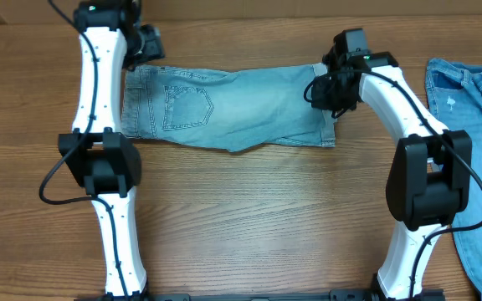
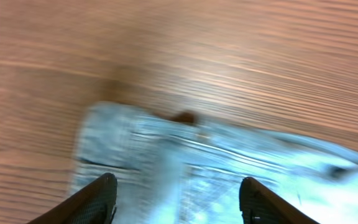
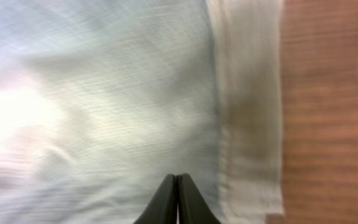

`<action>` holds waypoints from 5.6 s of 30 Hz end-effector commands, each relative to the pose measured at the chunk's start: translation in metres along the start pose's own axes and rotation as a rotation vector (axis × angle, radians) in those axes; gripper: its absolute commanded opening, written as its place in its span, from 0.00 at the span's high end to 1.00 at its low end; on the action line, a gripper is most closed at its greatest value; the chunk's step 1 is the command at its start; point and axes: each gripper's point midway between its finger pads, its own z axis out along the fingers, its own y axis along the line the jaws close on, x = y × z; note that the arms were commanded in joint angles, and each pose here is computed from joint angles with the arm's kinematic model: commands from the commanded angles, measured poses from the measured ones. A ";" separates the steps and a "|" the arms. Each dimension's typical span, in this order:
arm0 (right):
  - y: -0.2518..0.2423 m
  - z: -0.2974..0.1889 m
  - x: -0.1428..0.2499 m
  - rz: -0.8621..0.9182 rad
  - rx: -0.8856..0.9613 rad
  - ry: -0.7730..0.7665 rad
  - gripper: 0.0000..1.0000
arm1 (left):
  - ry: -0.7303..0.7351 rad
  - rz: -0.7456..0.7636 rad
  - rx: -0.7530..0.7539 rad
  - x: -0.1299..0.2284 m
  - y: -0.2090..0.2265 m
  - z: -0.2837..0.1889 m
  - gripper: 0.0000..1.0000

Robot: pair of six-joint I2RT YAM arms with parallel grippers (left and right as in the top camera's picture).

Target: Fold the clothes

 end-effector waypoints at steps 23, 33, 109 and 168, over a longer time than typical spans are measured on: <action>0.067 0.104 0.007 -0.173 -0.225 0.012 0.96 | 0.192 0.350 0.106 0.094 -0.102 0.064 0.88; 0.065 0.104 0.012 -0.166 -0.219 0.035 0.96 | 0.212 0.373 0.099 0.110 -0.097 0.092 0.96; -0.022 0.021 0.038 0.048 -0.017 0.314 0.79 | 0.299 0.010 0.068 0.075 -0.003 -0.031 0.36; 0.061 -0.030 0.048 -0.202 -0.430 0.218 0.96 | 0.358 0.110 -0.001 0.105 -0.036 -0.019 0.96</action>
